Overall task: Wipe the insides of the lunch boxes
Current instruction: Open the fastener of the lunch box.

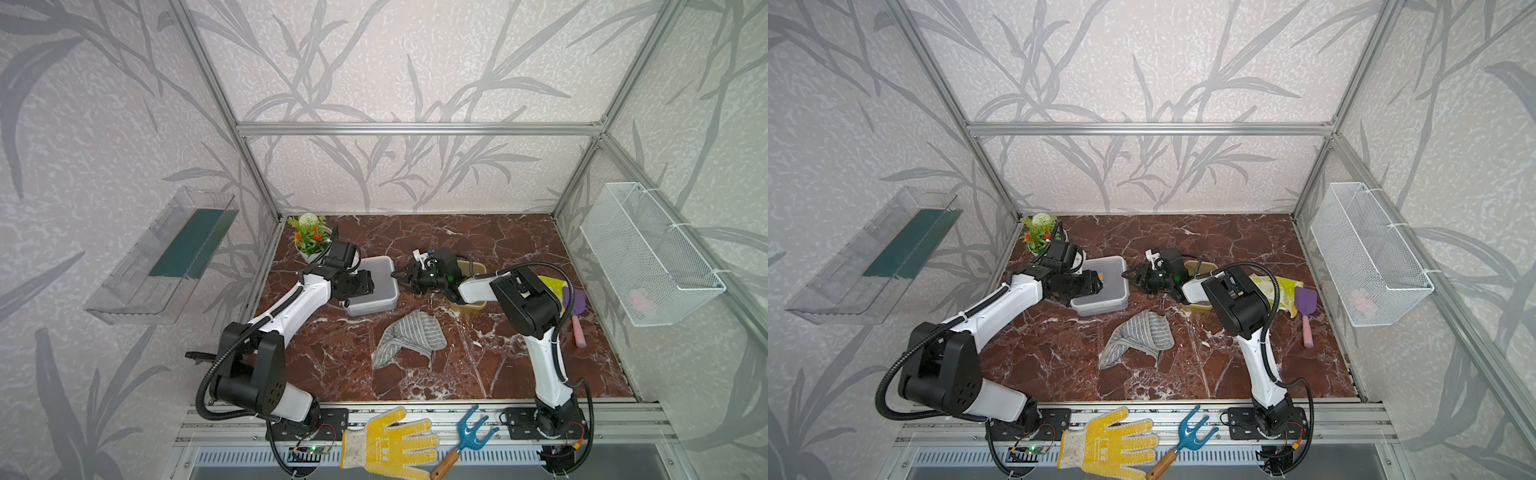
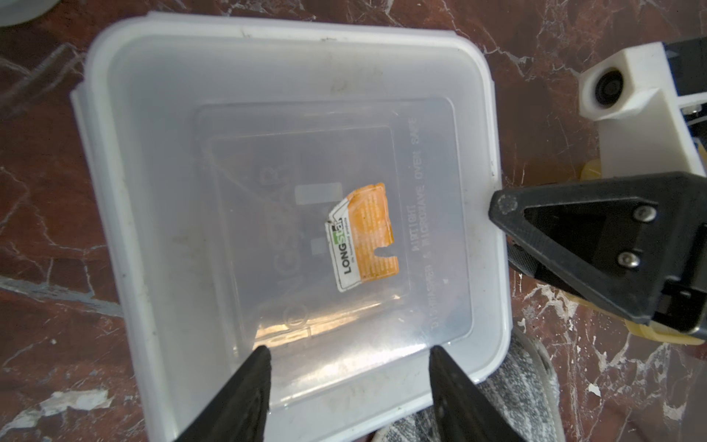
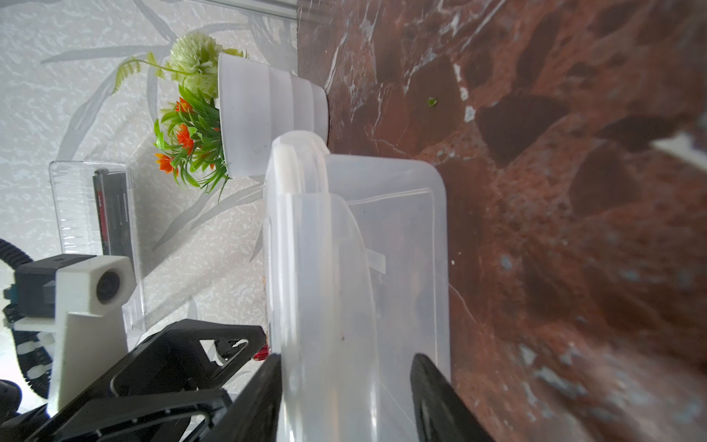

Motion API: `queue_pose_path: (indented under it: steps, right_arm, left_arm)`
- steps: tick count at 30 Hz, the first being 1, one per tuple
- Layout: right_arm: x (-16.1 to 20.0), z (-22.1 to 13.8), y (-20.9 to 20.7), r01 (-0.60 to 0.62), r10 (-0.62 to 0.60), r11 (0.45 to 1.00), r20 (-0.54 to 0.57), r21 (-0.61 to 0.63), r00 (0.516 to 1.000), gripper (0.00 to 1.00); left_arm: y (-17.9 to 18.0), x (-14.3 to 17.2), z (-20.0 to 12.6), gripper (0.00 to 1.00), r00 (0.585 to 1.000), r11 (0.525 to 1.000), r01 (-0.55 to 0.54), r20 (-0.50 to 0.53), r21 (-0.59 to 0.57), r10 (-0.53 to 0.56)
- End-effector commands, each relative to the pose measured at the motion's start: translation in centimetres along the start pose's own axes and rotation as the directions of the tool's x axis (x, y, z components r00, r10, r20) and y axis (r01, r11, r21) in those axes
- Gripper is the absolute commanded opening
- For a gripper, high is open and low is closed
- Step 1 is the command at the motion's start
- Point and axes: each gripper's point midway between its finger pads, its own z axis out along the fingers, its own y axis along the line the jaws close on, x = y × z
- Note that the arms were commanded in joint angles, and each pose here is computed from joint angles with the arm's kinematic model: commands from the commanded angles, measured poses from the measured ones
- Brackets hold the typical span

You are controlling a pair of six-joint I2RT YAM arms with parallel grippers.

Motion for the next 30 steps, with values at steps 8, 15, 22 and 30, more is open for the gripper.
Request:
queue_pose_path:
  steps: [8,15,22,30]
  right_arm:
    - [1.1,1.0,0.1,-0.054,0.051,0.997,-0.043,-0.051,0.998,0.53]
    - [1.1,0.6,1.7,-0.096,0.092,0.987,-0.040,-0.129,0.995,0.50]
    - [1.2,0.3,2.8,-0.106,0.099,0.984,-0.056,-0.144,0.994,0.47]
    - [1.7,0.2,2.0,-0.100,0.093,0.990,-0.068,-0.104,0.993,0.35]
  left_arm:
    - [1.0,0.4,0.4,0.65,1.000,0.998,-0.010,-0.025,-0.057,0.009]
    - [1.1,0.5,0.9,0.65,1.000,0.998,0.019,-0.022,-0.053,-0.020]
    - [1.1,0.6,1.0,0.65,1.000,0.998,0.008,-0.024,-0.058,-0.009]
    - [1.0,0.6,1.0,0.65,1.000,0.999,0.004,-0.026,-0.051,-0.005]
